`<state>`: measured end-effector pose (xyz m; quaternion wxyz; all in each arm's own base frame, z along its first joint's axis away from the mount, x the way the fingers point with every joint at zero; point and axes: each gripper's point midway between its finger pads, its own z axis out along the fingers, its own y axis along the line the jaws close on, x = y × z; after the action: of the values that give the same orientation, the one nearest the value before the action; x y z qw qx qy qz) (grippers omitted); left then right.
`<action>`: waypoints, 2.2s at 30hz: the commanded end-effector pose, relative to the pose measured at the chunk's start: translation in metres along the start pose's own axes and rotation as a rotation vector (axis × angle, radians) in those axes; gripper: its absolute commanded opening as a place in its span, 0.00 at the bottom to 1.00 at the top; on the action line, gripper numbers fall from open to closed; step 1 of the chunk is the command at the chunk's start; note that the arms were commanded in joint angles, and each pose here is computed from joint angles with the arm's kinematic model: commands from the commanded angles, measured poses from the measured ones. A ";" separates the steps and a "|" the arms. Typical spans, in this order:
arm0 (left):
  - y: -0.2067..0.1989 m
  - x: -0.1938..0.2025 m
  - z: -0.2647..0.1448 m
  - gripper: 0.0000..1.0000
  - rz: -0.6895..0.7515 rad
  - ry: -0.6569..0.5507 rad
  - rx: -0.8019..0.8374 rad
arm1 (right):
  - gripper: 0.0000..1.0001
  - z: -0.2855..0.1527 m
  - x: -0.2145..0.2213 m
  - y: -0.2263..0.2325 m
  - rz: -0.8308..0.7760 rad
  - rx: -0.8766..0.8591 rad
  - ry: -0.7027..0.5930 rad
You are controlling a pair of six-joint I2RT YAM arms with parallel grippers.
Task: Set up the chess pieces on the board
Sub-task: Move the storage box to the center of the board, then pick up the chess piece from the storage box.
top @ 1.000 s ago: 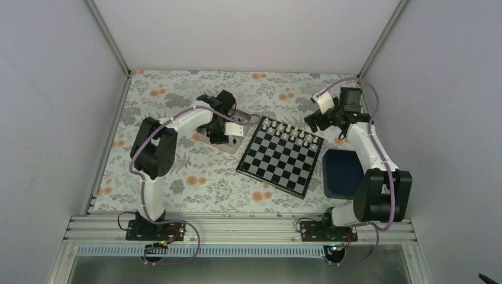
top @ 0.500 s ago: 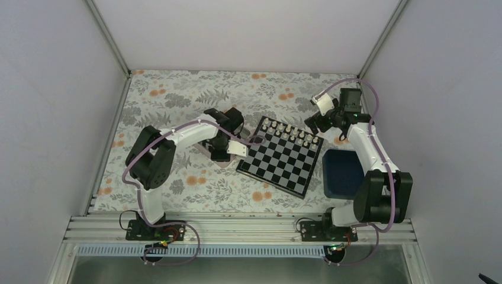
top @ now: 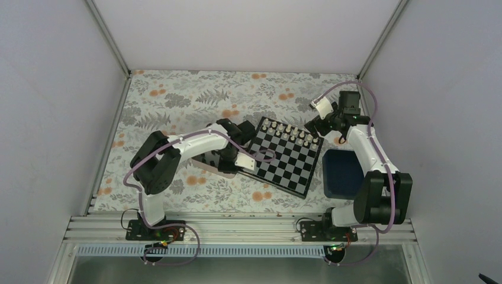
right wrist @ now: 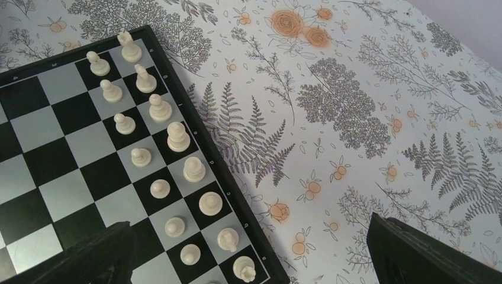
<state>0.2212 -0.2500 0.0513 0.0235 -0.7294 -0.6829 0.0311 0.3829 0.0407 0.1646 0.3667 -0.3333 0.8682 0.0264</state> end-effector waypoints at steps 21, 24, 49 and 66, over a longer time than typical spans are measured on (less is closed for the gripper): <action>0.000 -0.003 -0.098 0.09 0.032 -0.019 -0.269 | 1.00 -0.015 -0.039 0.019 -0.127 -0.078 -0.040; 0.014 0.000 -0.140 0.41 0.007 -0.073 -0.370 | 1.00 -0.013 -0.057 0.033 -0.182 -0.109 -0.030; 0.199 0.231 -0.249 1.00 -0.902 -0.555 -1.044 | 0.53 0.112 -0.169 0.330 -0.584 -0.569 0.055; 0.192 0.250 -0.216 1.00 -0.958 -0.585 -0.995 | 0.50 0.154 -0.157 0.384 -0.609 -0.618 0.052</action>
<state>0.4479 -0.0120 0.2396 -0.4581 -0.2467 -0.8463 -0.1137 0.3313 0.4554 0.0771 0.2077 -0.6684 0.6958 0.1609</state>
